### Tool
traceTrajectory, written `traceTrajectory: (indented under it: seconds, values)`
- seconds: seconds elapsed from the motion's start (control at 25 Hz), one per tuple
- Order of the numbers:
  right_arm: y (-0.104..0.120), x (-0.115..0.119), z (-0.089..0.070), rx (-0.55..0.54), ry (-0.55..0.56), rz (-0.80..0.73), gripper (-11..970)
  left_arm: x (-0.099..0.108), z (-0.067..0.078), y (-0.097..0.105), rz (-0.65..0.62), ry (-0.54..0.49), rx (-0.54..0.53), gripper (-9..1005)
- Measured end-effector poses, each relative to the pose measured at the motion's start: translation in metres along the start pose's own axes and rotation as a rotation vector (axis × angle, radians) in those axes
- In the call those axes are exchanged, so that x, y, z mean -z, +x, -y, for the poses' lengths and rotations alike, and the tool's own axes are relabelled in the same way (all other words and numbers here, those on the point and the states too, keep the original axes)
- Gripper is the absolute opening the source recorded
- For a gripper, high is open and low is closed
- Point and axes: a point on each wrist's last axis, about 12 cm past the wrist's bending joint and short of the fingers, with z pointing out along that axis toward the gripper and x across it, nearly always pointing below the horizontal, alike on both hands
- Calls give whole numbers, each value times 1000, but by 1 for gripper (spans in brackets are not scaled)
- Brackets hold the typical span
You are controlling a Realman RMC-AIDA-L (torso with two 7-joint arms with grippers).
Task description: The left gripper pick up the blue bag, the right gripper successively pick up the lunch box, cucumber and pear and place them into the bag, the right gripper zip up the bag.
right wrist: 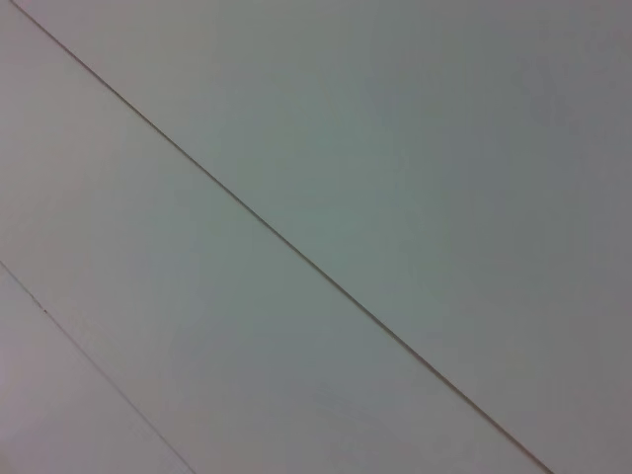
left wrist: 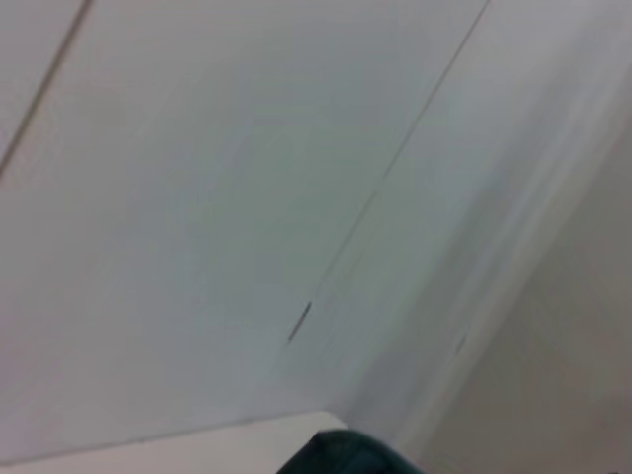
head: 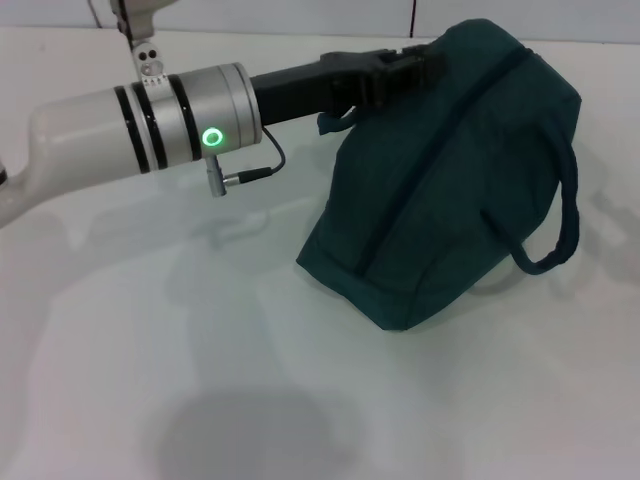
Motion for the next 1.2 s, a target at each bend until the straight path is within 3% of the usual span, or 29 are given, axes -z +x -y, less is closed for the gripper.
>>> traceTrajectory:
  seconds: [0.28, 0.56, 0.68, 0.92, 1.12, 1.2]
  values:
    - [0, -1, -1, 6, -9, -1, 707, 6, 1, -6, 75, 11, -33, 478]
    - [-5, -13, -13, 118, -145, -15, 713, 16, 10, -22, 130, 99, -135, 668]
    - [-4, -21, -20, 203, -220, -39, 716, 29, 16, -31, 124, 159, -200, 730]
    - [7, -44, -29, 356, -372, -177, 748, 75, 21, -41, 124, 224, -310, 845]
    - [19, -58, -37, 485, -518, -320, 879, 110, 28, -29, 45, 264, -423, 892]
    - [26, -61, -41, 532, -576, -373, 878, 119, 30, -22, 10, 274, -435, 892]
